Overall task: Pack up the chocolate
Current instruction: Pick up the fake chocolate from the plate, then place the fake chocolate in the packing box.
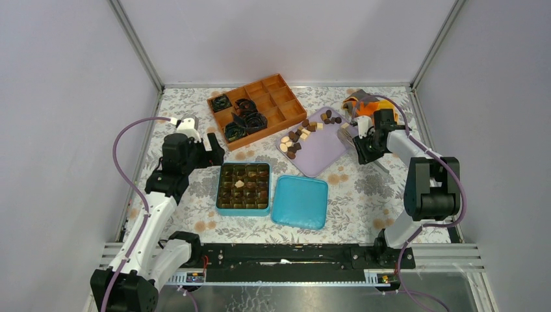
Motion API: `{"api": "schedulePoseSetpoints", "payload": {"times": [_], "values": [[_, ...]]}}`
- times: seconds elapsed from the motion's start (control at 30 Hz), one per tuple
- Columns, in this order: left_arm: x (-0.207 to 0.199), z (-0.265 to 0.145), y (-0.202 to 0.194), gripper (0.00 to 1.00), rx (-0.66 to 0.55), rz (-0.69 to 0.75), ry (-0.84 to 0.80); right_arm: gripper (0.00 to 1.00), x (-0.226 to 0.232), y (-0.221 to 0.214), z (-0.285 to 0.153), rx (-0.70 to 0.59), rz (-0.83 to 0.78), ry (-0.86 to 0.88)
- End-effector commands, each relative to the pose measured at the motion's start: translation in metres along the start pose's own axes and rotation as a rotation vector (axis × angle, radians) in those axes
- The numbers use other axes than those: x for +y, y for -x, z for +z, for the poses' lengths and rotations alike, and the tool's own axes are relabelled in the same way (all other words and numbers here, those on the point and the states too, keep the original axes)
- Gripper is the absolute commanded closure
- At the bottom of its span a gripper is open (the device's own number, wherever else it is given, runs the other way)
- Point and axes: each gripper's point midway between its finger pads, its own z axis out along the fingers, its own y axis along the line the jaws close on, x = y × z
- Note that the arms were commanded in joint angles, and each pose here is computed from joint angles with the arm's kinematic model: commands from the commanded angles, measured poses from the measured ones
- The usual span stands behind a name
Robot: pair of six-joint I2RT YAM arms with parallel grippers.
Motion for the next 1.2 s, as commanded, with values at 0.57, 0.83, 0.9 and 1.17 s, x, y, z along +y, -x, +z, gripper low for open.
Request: {"api": "schedulePoseSetpoints", "payload": {"times": [0.57, 0.83, 0.9, 1.17], "values": [[-0.004, 0.001, 0.014, 0.01, -0.059, -0.005, -0.018, 1.0, 0.058, 0.031, -0.061, -0.298, -0.181, 0.219], [-0.003, 0.001, 0.014, 0.01, -0.059, -0.003, -0.017, 1.0, 0.105, 0.034, -0.097, -0.449, -0.324, 0.422], [-0.003, 0.001, 0.013, 0.01, -0.057, -0.004, -0.015, 1.0, 0.116, 0.033, -0.105, -0.48, -0.353, 0.469], [-0.001, 0.002, 0.012, 0.01, -0.052, -0.001, -0.008, 1.0, 0.17, 0.021, -0.12, -0.483, -0.613, 0.566]]}}
